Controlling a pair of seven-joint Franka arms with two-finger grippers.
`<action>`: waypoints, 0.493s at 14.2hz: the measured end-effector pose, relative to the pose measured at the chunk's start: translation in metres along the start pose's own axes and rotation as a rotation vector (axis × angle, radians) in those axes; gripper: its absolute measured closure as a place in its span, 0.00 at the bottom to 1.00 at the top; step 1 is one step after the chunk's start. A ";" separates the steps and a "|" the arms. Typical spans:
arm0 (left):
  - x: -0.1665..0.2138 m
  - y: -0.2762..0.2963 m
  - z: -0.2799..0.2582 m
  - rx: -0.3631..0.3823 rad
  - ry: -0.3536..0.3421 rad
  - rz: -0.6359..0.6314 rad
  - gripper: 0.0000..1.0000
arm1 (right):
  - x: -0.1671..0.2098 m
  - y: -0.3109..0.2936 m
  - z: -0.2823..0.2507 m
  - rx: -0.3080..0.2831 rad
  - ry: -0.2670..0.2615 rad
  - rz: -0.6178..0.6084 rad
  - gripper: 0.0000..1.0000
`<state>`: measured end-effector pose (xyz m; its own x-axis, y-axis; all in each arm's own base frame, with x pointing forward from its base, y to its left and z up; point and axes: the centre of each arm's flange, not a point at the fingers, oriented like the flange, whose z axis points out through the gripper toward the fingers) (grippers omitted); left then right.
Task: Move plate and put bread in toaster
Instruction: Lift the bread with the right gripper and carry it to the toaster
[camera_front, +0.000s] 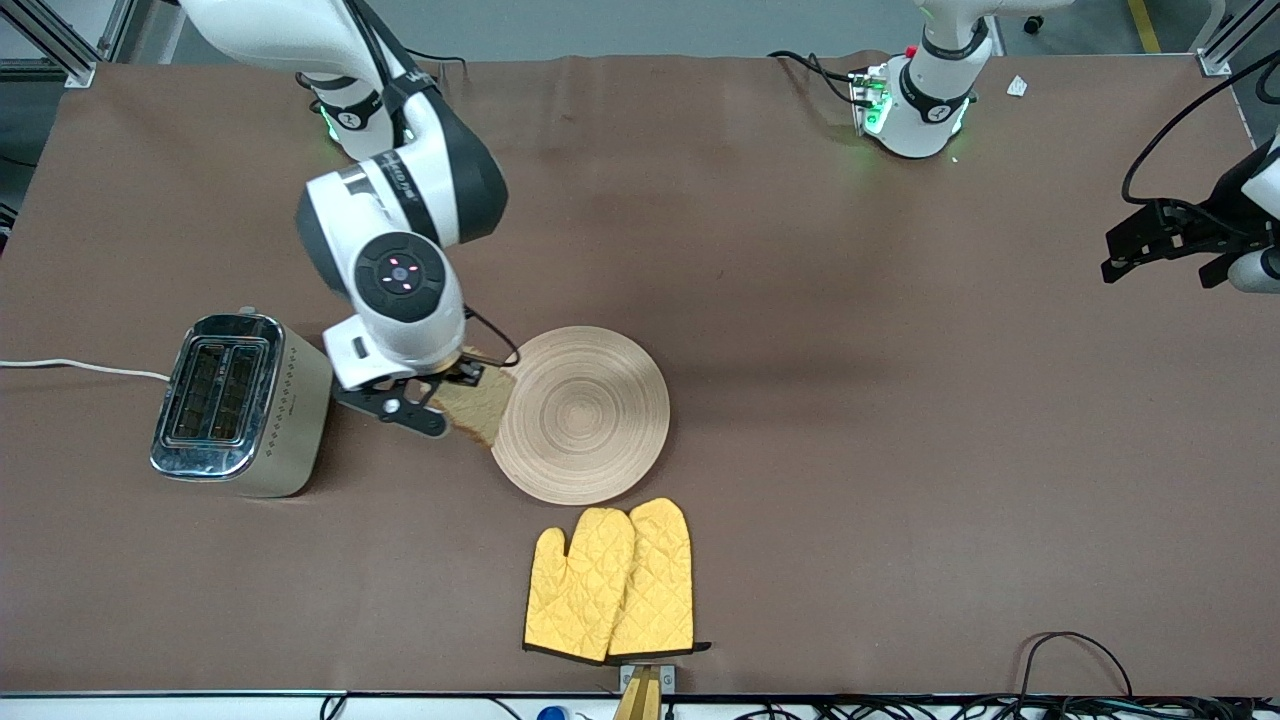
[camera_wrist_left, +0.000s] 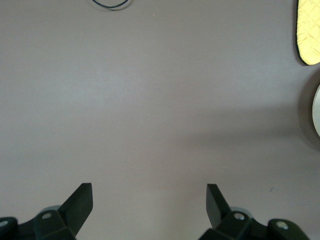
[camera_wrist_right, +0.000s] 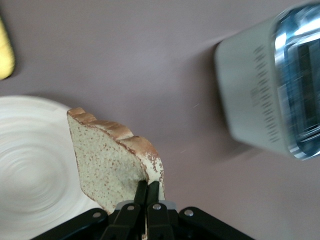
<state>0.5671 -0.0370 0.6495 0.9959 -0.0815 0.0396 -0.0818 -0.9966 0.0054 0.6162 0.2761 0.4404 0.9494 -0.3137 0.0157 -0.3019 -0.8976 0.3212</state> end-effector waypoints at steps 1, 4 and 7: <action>0.000 0.000 0.000 0.000 0.000 0.000 0.00 | 0.004 0.013 -0.003 -0.055 0.019 -0.007 0.97; 0.000 -0.001 0.000 0.000 0.000 -0.002 0.00 | 0.007 0.039 -0.007 -0.269 0.089 -0.014 0.97; 0.000 -0.002 0.000 0.000 0.000 -0.004 0.00 | 0.008 0.054 -0.005 -0.452 0.126 -0.055 0.97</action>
<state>0.5673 -0.0349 0.6496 0.9962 -0.0778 0.0397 -0.0781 -0.9969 0.0053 0.6079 0.2271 0.4623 0.9745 -0.2042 0.0925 -0.2090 -0.6782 0.7045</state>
